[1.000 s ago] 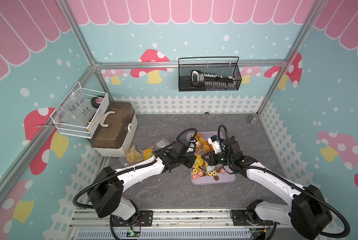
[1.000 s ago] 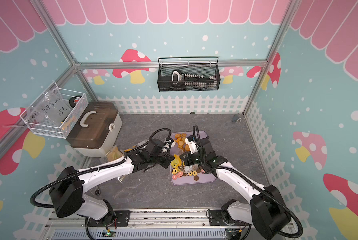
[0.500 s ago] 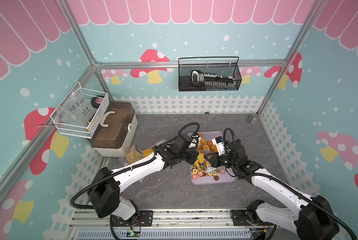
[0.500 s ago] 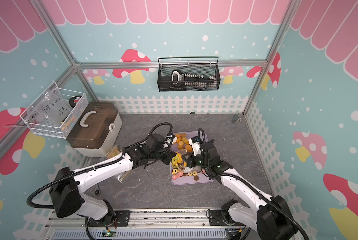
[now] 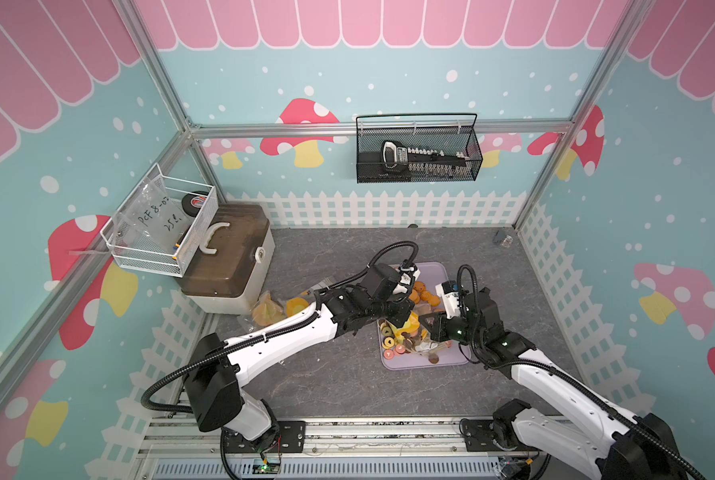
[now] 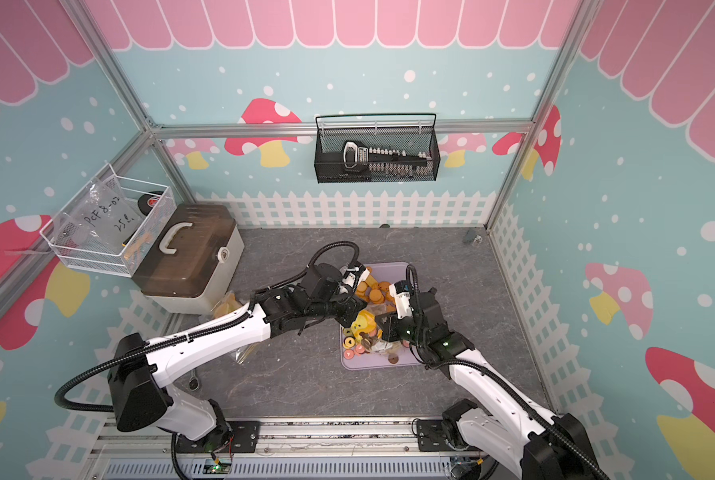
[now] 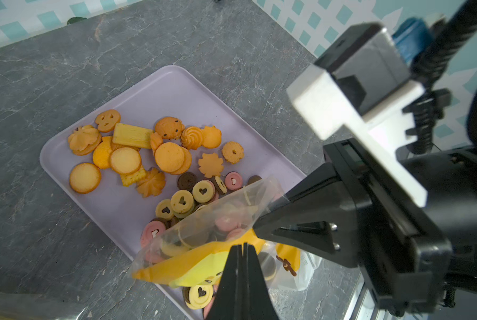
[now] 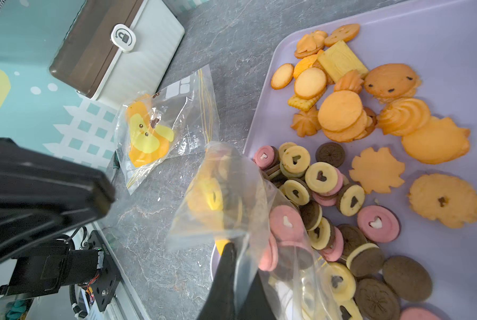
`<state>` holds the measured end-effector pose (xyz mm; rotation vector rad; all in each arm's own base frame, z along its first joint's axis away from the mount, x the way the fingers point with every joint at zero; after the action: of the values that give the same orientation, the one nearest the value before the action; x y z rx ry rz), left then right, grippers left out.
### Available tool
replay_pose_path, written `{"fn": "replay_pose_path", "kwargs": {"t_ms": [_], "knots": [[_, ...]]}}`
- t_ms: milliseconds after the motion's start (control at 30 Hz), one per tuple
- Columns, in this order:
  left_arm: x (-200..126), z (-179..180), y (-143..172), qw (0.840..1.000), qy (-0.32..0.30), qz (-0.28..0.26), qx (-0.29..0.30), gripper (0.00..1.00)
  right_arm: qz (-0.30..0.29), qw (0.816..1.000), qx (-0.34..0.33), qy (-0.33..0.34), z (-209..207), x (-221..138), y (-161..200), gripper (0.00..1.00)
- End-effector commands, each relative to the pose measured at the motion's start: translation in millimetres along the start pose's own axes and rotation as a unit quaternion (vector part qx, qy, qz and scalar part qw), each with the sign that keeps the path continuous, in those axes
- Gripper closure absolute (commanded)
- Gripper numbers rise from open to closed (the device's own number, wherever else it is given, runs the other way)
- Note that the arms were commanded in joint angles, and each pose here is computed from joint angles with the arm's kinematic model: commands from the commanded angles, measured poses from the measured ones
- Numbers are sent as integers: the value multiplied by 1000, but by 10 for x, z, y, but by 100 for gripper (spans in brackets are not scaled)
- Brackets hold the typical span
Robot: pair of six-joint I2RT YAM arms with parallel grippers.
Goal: Pour cookies out of the ziploc bag
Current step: 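Pour the cookies out of the ziploc bag onto the tray.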
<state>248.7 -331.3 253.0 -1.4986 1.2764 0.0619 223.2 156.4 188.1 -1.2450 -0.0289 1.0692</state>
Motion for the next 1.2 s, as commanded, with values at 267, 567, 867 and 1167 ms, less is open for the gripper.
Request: {"fn": "replay_pose_path", "kwargs": {"t_ms": [267,567,867,1167], "knots": [[-110,336,67,999,-9,-38,-20,1,-13,1000,-8,6,-51,-71,12,100],[101,400,97,994,89,0,58,1,-18,1000,-13,-4,-30,-80,-25,100],[345,471,173,965,166,43,200,5,-19,1000,-16,-13,-27,-50,-47,100],[683,546,158,946,173,70,265,10,-20,1000,-14,-18,-29,-32,-73,100]]}}
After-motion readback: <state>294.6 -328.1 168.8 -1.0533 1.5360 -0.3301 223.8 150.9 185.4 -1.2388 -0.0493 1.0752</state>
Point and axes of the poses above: each gripper's point midway between its finger pads, its own x axis out along the fingers, its own z axis along the line the jaws close on, y = z × x, the point moved 6 cm from there along -x, back along the fingers, and after that the axes turned 13 degrees about -x, right-handed, at the moved point
